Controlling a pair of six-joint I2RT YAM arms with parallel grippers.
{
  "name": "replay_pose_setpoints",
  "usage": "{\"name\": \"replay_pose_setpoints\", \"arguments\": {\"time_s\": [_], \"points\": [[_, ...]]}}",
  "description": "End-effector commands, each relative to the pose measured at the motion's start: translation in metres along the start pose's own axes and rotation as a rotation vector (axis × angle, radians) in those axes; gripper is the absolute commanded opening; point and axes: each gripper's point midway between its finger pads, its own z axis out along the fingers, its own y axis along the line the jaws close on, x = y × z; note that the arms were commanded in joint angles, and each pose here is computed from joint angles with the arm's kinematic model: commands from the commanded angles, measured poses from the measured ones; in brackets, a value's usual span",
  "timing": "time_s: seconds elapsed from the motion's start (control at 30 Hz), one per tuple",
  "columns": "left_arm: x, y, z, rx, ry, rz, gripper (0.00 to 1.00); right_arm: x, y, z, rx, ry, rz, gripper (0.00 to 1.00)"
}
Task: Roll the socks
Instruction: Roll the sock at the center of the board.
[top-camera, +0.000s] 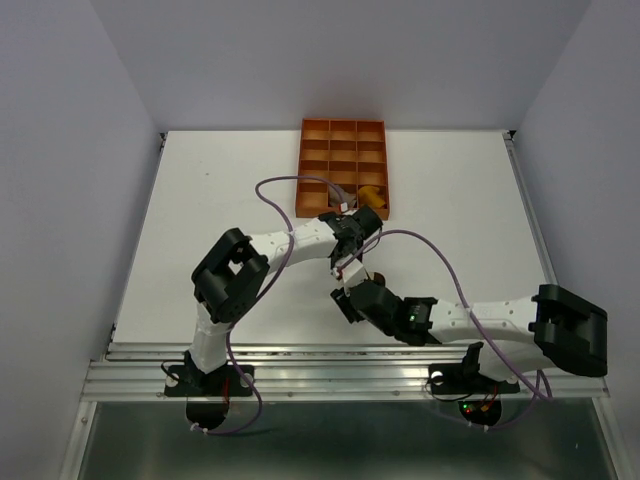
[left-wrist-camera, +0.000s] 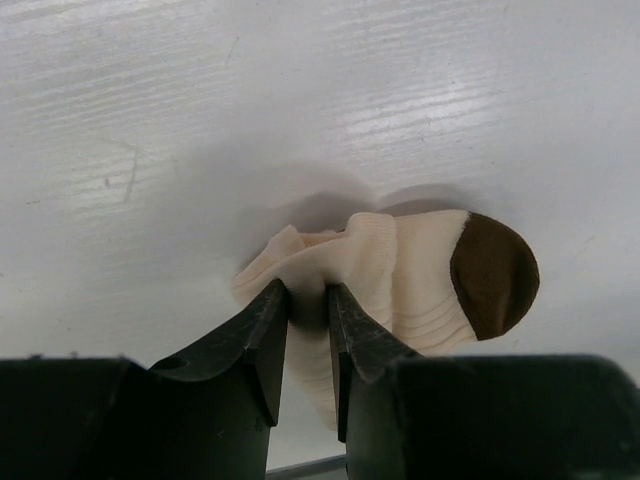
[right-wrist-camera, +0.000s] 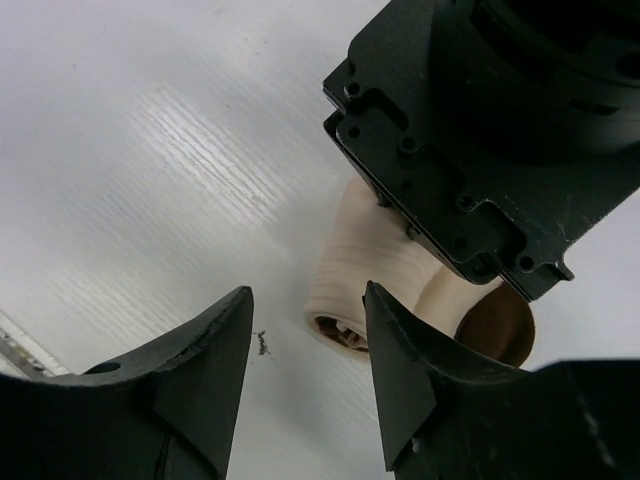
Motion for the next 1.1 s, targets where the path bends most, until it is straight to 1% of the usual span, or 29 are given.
{"name": "replay_pose_setpoints", "arguments": {"time_s": [0.0,0.13,0.23,0.37,0.5,0.6,0.63,0.7,0.73,0.77,0.8,0.83,0.87,0.97,1.03,1.07], "points": [[0.031,0.011,0.005,-0.076,0.09,0.051,0.32,-0.022,-0.005,0.008,0.057,-0.035,-0.042,0.54],[0.033,0.006,0.004,-0.056,0.101,0.052,0.32,-0.011,-0.006,0.014,0.078,-0.004,-0.061,0.55],[0.031,0.005,0.003,-0.05,0.101,0.05,0.32,-0.008,-0.004,0.018,0.073,-0.006,-0.062,0.55],[0.032,0.004,0.003,-0.049,0.106,0.048,0.32,0.012,-0.009,0.024,0.114,0.059,-0.089,0.55],[0.033,0.004,0.002,-0.042,0.11,0.046,0.32,0.028,-0.005,0.025,0.101,0.101,-0.061,0.54],[0.031,0.004,0.001,-0.041,0.11,0.043,0.32,0.036,-0.012,0.028,0.165,0.136,-0.04,0.54],[0.03,0.002,-0.001,-0.036,0.107,0.041,0.32,0.038,-0.013,0.029,0.182,0.145,-0.007,0.52],[0.028,0.002,-0.003,-0.034,0.102,0.037,0.32,0.044,-0.019,0.026,0.236,0.189,0.001,0.49],[0.026,0.003,-0.005,-0.032,0.097,0.031,0.32,0.055,-0.025,0.025,0.286,0.226,0.018,0.47],[0.025,0.004,-0.006,-0.033,0.096,0.028,0.32,0.058,-0.025,0.025,0.294,0.242,0.024,0.47],[0.023,0.006,-0.007,-0.034,0.091,0.025,0.32,0.06,-0.028,0.027,0.335,0.239,0.056,0.46],[0.023,0.008,-0.008,-0.038,0.09,0.019,0.32,0.065,-0.033,0.024,0.369,0.259,0.053,0.44],[0.022,0.009,-0.008,-0.039,0.089,0.018,0.32,0.065,-0.039,0.023,0.407,0.252,0.055,0.42],[0.021,0.011,-0.009,-0.04,0.086,0.016,0.32,0.072,-0.046,0.019,0.471,0.269,0.084,0.36],[0.02,0.011,-0.01,-0.037,0.087,0.018,0.32,0.071,-0.05,0.018,0.516,0.257,0.12,0.29],[0.019,0.011,-0.011,-0.038,0.083,0.018,0.32,0.075,-0.056,0.014,0.551,0.27,0.103,0.2]]}}
